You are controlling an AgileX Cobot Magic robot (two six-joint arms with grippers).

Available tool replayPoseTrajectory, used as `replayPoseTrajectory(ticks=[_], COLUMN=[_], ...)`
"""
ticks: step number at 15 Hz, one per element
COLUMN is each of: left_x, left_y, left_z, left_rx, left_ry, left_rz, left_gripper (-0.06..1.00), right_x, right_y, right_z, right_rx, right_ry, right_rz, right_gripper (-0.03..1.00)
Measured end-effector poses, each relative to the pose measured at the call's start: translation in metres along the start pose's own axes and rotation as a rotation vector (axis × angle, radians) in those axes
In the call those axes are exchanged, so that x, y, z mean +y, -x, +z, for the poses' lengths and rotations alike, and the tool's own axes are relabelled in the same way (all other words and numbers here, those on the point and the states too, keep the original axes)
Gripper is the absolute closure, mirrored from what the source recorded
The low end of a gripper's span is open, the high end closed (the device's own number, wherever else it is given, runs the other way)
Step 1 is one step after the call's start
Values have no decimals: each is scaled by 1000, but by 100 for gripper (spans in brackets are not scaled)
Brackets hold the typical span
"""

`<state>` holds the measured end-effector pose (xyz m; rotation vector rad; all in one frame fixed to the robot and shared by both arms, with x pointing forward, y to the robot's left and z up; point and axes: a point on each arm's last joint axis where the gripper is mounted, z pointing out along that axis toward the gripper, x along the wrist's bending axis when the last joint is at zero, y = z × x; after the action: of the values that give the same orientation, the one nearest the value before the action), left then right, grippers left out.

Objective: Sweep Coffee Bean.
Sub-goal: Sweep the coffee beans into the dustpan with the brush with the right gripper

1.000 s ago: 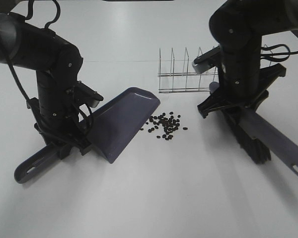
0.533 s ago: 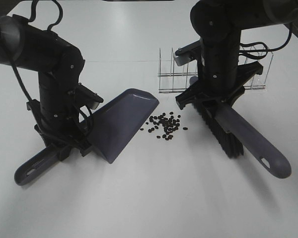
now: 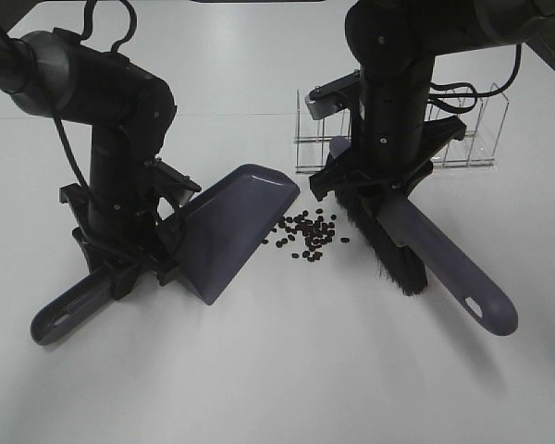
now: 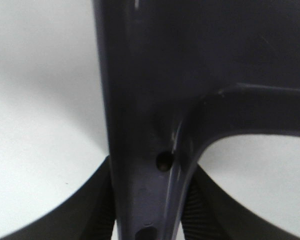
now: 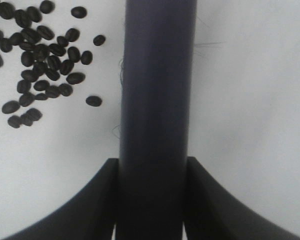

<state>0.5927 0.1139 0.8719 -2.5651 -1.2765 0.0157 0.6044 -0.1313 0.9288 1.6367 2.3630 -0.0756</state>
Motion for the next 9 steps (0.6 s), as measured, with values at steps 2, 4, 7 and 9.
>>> replayPoseTrajectory(ticks=[2, 4, 7, 9], left_x=[0, 0, -1, -1], left_y=[1, 2, 5, 5], left_z=[0, 0, 0, 0], left_rx=[-10, -17, -50, -57], left_ry=[-1, -2, -7, -10], left_rz=[-1, -1, 0, -3], left_gripper=[63, 63, 63, 63], right_x=[1, 2, 9, 10], right_y=[-5, -12, -25, -30], right_z=[2, 6, 14, 18], right_rx=[50, 113, 230, 267], right_ry=[3, 2, 52, 58], right_rz=[4, 10, 58, 89], right_gripper=[63, 63, 63, 63])
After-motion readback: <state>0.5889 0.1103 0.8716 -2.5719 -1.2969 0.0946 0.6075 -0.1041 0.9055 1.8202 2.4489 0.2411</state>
